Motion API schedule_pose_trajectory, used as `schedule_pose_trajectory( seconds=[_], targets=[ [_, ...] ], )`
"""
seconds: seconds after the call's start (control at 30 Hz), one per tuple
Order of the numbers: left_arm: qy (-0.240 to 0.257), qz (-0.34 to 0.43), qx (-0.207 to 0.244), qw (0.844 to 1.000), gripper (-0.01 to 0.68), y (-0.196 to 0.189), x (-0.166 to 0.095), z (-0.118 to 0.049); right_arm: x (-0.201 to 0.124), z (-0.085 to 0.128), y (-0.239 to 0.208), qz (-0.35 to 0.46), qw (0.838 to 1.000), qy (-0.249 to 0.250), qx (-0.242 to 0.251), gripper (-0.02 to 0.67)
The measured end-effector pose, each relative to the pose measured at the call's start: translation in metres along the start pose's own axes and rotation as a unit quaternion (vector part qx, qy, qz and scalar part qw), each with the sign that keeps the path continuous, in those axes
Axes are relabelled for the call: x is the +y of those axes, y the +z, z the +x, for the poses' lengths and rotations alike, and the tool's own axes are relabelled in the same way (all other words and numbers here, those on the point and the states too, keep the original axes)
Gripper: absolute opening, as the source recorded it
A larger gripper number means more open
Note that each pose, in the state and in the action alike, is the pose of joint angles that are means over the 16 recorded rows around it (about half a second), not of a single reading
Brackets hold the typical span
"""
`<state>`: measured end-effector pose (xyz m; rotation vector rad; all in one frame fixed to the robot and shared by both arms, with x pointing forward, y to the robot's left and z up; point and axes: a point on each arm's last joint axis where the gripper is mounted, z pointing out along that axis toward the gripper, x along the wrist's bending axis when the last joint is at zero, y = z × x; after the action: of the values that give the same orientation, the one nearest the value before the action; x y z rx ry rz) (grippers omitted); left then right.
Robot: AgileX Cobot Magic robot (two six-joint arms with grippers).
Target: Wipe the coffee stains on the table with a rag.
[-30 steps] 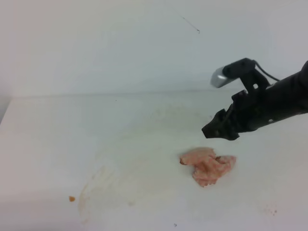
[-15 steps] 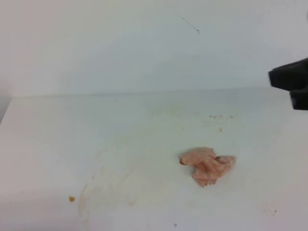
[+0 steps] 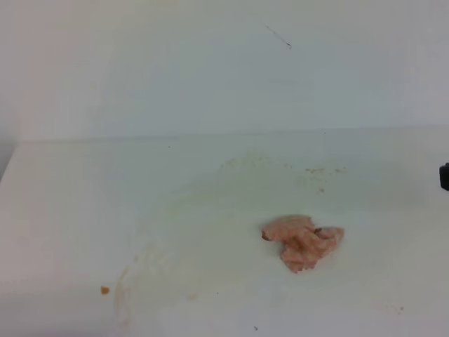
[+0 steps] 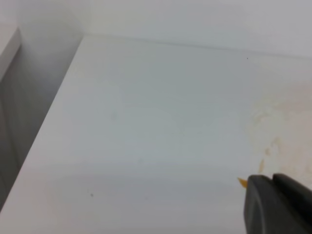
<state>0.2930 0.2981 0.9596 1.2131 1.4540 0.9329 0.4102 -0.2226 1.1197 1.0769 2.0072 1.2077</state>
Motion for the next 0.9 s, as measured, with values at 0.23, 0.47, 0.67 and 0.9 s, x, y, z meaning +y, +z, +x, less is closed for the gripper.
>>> schedule_pose_trajectory(
  seconds=[0.23, 0.47, 0.67, 0.9],
  targets=[
    [0.0, -0.001, 0.0, 1.0, -0.002, 0.0, 0.0, 0.0, -0.008, 0.003, -0.003, 0.018, 1.0, 0.002, 0.009, 0.004],
    [0.0, -0.004, 0.0, 1.0, -0.002, 0.0, -0.001, 0.0, -0.006, 0.004, -0.032, -0.028, 0.999, -0.034, -0.012, 0.004],
    [0.0, -0.008, -0.001, 1.0, -0.001, -0.001, 0.0, 0.0, -0.023, 0.005, -0.074, -0.117, 0.987, -0.074, -0.08, 0.003],
    [0.0, -0.011, -0.002, 1.0, -0.002, -0.002, 0.002, 0.0, -0.088, 0.01, -0.094, -0.201, 0.96, -0.095, -0.171, 0.003]
  ],
)
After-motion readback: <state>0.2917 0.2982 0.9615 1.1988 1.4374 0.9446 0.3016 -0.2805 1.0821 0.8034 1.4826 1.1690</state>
